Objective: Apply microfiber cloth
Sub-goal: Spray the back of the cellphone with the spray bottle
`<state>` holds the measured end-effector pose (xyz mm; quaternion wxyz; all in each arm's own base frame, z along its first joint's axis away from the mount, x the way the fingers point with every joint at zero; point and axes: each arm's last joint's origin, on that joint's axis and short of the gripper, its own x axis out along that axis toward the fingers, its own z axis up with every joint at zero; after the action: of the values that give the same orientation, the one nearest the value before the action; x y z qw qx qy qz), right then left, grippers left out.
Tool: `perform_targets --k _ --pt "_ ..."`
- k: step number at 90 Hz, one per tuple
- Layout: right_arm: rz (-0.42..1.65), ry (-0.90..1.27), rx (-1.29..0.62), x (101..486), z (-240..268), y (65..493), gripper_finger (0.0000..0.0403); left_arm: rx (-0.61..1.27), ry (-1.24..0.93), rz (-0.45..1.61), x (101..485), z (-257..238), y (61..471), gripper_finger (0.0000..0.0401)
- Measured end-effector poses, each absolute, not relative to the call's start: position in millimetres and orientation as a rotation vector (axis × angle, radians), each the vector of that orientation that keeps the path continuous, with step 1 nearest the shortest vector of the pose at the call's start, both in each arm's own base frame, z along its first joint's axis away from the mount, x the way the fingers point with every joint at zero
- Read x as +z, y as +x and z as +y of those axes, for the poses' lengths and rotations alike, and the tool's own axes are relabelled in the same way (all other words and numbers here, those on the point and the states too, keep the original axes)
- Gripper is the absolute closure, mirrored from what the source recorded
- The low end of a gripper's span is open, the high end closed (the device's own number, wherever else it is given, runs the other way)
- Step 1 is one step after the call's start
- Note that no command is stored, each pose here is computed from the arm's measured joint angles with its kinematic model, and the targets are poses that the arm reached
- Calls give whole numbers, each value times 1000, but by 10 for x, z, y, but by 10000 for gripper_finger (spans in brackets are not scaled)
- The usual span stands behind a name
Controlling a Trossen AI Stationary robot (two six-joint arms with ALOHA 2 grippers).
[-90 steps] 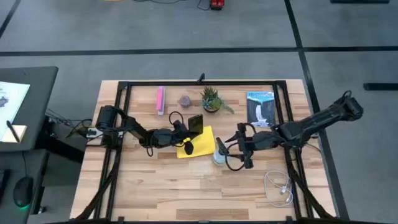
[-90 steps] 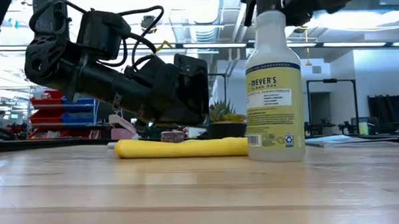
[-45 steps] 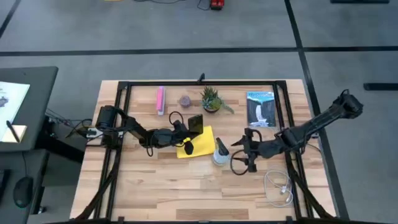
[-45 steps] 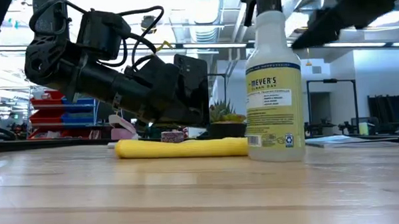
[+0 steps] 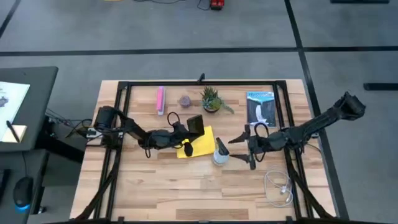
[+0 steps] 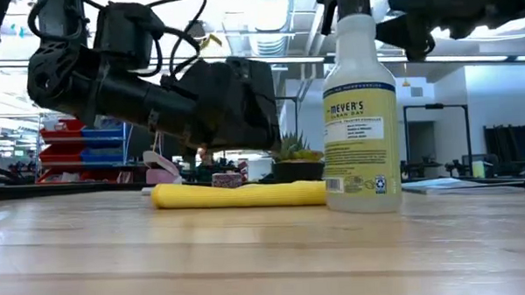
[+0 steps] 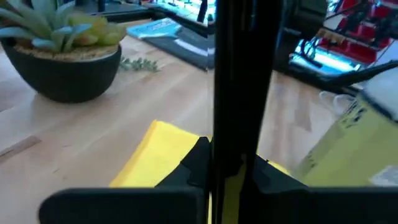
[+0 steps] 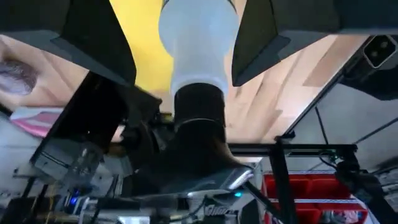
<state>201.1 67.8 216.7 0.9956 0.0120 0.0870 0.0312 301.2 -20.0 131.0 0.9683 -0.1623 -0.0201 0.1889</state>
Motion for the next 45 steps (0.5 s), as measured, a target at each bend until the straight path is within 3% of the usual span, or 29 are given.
perform_targets --k 20,45 --pt "177 22 80 2302 601 2096 102 407 -353 -71 1623 -273 2946 390" --pt "193 -12 128 2368 523 2145 27 435 -260 50 1963 -299 3087 390"
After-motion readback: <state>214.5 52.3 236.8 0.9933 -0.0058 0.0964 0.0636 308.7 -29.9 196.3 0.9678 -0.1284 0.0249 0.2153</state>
